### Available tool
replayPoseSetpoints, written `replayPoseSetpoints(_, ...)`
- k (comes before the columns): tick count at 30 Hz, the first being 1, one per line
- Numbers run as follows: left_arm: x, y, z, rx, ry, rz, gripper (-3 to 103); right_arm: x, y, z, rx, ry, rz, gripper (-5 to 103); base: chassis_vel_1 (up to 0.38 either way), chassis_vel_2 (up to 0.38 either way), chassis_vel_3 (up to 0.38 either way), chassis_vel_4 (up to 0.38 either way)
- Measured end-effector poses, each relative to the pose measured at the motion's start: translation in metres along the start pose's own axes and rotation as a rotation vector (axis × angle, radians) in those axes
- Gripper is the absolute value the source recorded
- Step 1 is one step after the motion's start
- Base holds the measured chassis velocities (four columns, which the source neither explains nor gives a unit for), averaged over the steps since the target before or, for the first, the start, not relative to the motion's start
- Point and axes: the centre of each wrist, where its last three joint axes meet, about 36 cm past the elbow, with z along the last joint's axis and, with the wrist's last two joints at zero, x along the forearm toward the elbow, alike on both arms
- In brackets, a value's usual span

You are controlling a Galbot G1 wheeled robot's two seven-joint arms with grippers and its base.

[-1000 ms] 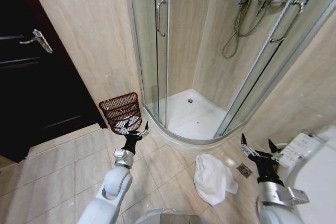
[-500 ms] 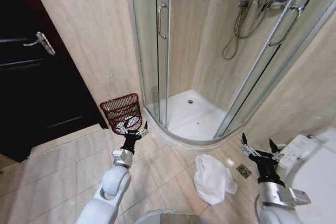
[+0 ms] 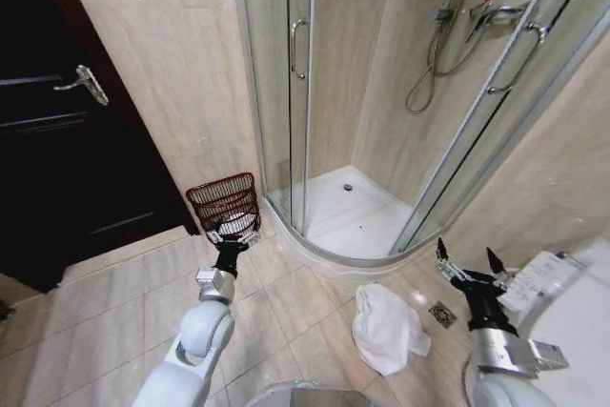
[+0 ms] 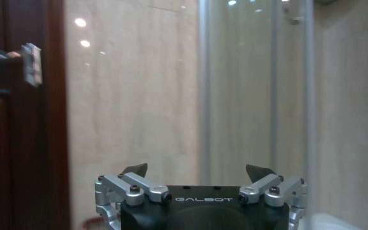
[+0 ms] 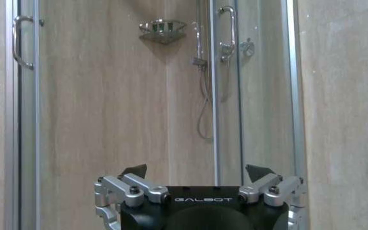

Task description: Discard the used towel into the hamper.

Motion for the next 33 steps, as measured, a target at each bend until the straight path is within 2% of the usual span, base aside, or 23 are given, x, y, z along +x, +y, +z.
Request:
replayPoseSetpoints(5, -0.007, 0.020, -0.009, -0.030, -0.030, -0.049, 100, -0.011, 0.005, -0.004, -0.026, 0.010, -0.023, 100, 0.000, 0.000, 0.000, 0.000)
replayPoseSetpoints(8, -0.001, 0.034, -0.018, -0.049, -0.037, -0.070, 100, -0.021, 0.013, -0.008, -0.045, 0.013, -0.059, 100, 0.000, 0.000, 0.000, 0.000)
replayPoseSetpoints(12, 0.008, 0.042, -0.021, -0.059, -0.040, -0.085, 100, -0.027, 0.018, -0.011, -0.055, 0.002, -0.075, 100, 0.000, 0.000, 0.000, 0.000)
replayPoseSetpoints(22, 0.023, 0.043, -0.036, -0.054, -0.059, -0.066, 100, -0.023, 0.018, -0.025, -0.046, -0.022, -0.078, 100, 0.000, 0.000, 0.000, 0.000)
replayPoseSetpoints(33, 0.033, 0.041, -0.036, -0.059, -0.046, -0.065, 100, -0.016, 0.018, -0.027, -0.048, -0.018, -0.078, 100, 0.000, 0.000, 0.000, 0.000)
